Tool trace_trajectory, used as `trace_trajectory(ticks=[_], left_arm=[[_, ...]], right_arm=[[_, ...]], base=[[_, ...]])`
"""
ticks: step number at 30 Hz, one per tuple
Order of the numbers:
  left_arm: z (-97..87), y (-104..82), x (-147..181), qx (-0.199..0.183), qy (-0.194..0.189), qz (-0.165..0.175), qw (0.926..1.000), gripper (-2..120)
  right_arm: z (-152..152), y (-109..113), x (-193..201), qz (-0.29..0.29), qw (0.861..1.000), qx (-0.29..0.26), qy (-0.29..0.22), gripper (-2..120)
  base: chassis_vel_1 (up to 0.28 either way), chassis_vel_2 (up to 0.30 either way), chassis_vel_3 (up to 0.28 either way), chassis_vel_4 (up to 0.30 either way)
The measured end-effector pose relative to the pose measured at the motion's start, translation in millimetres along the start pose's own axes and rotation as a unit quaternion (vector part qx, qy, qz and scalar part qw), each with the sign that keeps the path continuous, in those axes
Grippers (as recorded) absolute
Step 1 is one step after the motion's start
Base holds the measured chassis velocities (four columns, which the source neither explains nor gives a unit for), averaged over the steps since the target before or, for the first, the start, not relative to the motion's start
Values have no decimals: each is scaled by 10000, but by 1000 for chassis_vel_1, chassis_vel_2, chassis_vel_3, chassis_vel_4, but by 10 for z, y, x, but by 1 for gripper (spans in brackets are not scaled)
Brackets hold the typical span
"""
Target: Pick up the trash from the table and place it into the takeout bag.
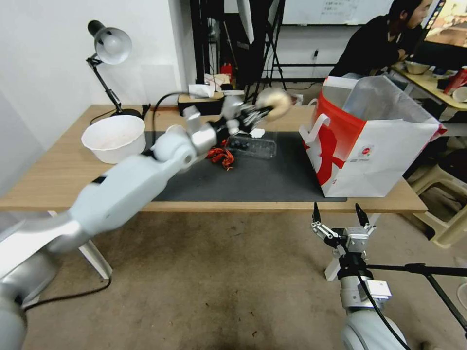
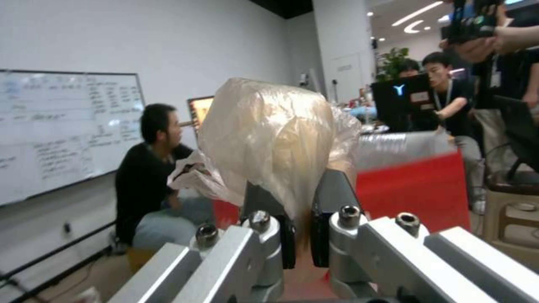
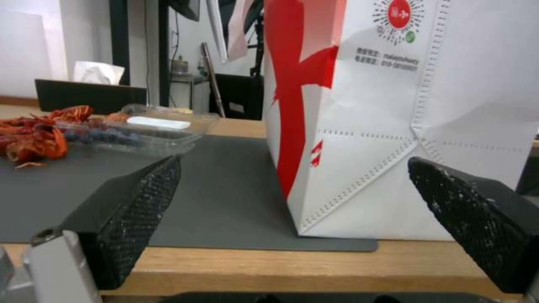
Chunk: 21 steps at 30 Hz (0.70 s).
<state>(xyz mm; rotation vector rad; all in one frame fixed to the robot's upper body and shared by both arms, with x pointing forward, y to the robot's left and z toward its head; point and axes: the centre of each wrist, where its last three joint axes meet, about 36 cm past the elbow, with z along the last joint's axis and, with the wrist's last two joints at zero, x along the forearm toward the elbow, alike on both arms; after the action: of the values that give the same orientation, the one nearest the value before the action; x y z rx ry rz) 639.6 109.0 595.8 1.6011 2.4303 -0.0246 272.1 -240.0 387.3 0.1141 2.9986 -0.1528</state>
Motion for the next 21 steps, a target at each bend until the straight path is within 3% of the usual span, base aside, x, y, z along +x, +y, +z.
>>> trace_trajectory(ticks=[12, 21], left_arm=[[-256, -174, -1016, -233, 99, 535, 9982, 3], [-156, -267, -1529, -436, 597, 778, 9942, 3]], right_arm=[[-2, -3, -2, 55, 10000, -11, -2, 100], [-11, 12, -32, 77, 10000, -42, -44, 100]], base=[[0, 0, 0, 0], [0, 0, 0, 0]])
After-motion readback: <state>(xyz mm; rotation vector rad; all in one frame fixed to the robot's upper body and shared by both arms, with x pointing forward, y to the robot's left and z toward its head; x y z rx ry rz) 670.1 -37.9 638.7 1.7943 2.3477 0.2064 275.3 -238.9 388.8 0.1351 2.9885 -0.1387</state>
